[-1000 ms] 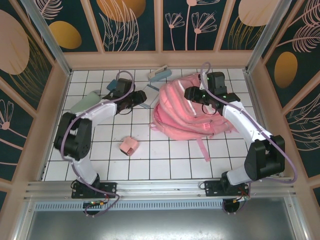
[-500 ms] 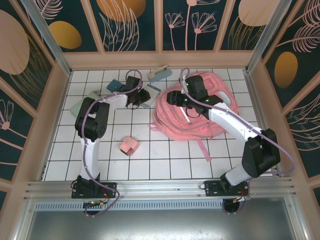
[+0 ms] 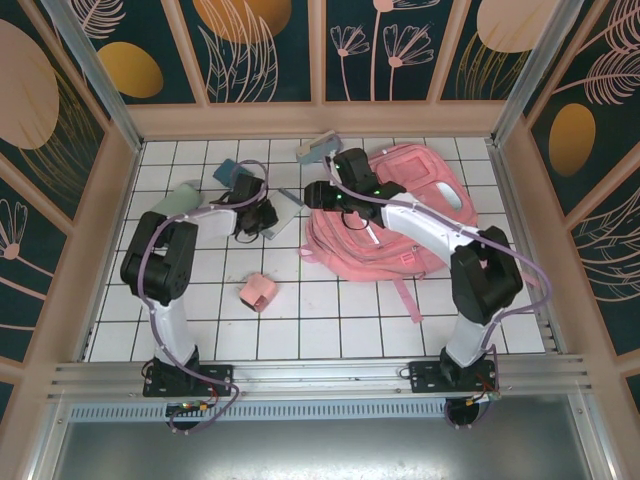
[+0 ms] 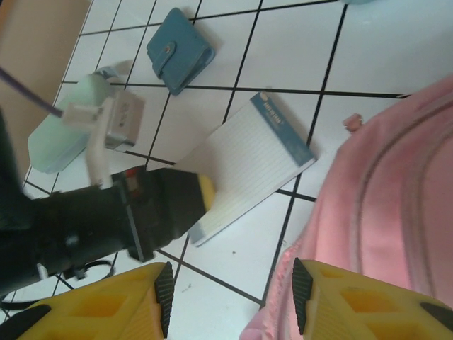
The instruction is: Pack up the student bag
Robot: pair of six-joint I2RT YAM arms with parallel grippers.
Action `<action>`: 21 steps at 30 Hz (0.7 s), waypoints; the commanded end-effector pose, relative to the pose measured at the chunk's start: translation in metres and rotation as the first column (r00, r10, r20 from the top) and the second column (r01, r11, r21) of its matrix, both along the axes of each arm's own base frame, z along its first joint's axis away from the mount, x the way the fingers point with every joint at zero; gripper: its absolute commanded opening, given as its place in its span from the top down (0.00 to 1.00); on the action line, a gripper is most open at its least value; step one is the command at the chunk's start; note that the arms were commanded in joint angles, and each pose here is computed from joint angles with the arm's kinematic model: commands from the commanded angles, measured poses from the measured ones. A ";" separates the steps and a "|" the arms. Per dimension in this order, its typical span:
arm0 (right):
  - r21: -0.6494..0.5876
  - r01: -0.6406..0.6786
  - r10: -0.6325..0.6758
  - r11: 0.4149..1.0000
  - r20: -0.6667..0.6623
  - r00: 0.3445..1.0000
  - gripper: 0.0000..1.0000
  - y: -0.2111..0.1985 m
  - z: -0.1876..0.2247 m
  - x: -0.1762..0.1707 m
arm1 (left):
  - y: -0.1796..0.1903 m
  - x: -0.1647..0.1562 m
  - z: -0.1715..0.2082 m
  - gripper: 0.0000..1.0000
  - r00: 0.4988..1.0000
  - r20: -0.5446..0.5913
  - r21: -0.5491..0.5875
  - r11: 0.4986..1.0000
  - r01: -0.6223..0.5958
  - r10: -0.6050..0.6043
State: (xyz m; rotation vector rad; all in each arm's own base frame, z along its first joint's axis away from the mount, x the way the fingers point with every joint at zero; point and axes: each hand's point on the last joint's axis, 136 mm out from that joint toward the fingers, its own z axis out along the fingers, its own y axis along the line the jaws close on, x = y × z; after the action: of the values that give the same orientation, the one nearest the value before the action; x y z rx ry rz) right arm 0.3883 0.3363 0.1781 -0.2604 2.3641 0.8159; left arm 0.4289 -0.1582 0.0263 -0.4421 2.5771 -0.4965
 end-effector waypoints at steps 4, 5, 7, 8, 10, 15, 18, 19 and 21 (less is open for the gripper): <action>0.029 -0.070 0.071 0.997 -0.002 0.998 0.50 0.041 -0.005 0.000 | 0.057 -0.043 -0.003 0.75 0.995 -0.093 0.178 0.984 -0.015 0.032; 0.028 -0.080 0.080 0.996 -0.003 0.997 0.51 0.046 -0.007 0.000 | 0.055 -0.043 0.005 0.72 0.997 -0.076 0.167 0.986 -0.005 0.018; 0.019 -0.098 0.098 0.995 -0.011 0.995 0.51 0.055 -0.016 0.001 | 0.051 -0.043 0.024 0.64 0.999 -0.037 0.138 0.990 -0.005 0.010; 0.016 -0.104 0.104 0.994 -0.013 0.994 0.51 0.059 -0.019 0.002 | 0.050 -0.043 0.033 0.61 1.000 -0.019 0.125 0.992 -0.008 0.011; 0.003 -0.115 0.115 0.993 -0.020 0.993 0.51 0.068 -0.028 0.005 | 0.051 -0.045 0.045 0.57 1.000 0.001 0.108 0.994 -0.030 0.030; -0.024 -0.118 0.117 0.993 -0.036 0.992 0.51 0.084 -0.049 0.015 | 0.068 -0.056 0.046 0.62 0.995 0.007 0.138 0.985 -0.101 0.102; -0.041 -0.106 0.104 0.994 -0.047 0.993 0.51 0.091 -0.063 0.024 | 0.083 -0.061 0.034 0.64 0.989 -0.016 0.148 0.979 -0.140 0.144; -0.049 -0.098 0.096 0.994 -0.050 0.994 0.51 0.092 -0.067 0.026 | 0.086 -0.062 0.030 0.64 0.989 -0.024 0.145 0.979 -0.144 0.149; -0.065 -0.092 0.088 0.994 -0.053 0.995 0.51 0.095 -0.077 0.032 | 0.090 -0.063 0.021 0.63 0.988 -0.038 0.147 0.978 -0.145 0.152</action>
State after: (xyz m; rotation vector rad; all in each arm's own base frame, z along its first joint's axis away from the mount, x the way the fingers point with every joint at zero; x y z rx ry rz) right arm 0.4147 0.4248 0.1064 -0.3767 2.4408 0.8301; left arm 0.3730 -0.0827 0.0641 -0.5427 2.5482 -0.3020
